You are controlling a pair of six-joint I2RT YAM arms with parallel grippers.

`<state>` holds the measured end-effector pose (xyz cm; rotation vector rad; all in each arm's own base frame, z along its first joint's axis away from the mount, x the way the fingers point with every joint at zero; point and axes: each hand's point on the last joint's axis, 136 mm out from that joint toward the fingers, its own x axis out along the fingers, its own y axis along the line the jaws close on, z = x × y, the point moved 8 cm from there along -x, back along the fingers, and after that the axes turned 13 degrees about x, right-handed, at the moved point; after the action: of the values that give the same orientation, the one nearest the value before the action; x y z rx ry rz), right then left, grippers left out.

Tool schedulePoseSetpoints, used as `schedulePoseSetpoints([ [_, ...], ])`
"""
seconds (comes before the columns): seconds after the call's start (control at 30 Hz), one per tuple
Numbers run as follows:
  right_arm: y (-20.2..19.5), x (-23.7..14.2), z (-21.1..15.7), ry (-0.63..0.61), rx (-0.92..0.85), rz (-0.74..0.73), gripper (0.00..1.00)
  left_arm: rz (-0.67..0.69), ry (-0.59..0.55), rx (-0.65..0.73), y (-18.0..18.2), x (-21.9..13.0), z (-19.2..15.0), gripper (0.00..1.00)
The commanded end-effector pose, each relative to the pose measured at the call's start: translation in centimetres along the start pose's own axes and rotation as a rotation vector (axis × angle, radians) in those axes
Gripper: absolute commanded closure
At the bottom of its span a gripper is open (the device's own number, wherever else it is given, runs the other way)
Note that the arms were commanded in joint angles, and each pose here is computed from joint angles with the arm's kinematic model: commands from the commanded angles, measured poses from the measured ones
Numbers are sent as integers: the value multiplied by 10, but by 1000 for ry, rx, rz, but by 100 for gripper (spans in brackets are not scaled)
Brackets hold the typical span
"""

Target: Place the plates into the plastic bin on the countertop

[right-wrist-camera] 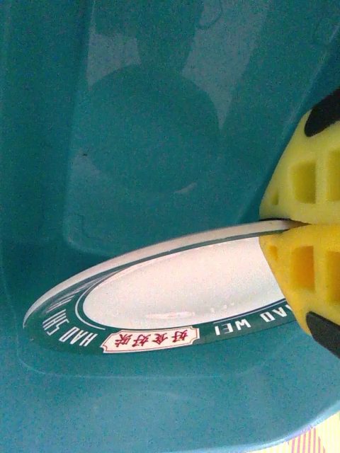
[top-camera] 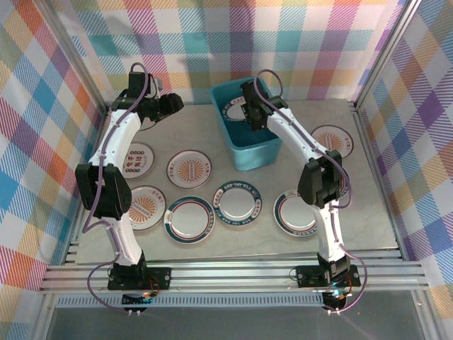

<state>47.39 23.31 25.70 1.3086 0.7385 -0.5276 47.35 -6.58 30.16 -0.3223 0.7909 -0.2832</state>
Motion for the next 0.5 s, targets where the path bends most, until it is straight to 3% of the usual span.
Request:
schedulePoseSetpoints([
  [0.0, 12, 1, -3, -21, 36, 44, 100, 0, 28, 0, 8, 7, -7, 38],
  [0.47, -2, 54, -18, -24, 86, 49, 100, 34, 76, -6, 23, 10, -17, 38],
])
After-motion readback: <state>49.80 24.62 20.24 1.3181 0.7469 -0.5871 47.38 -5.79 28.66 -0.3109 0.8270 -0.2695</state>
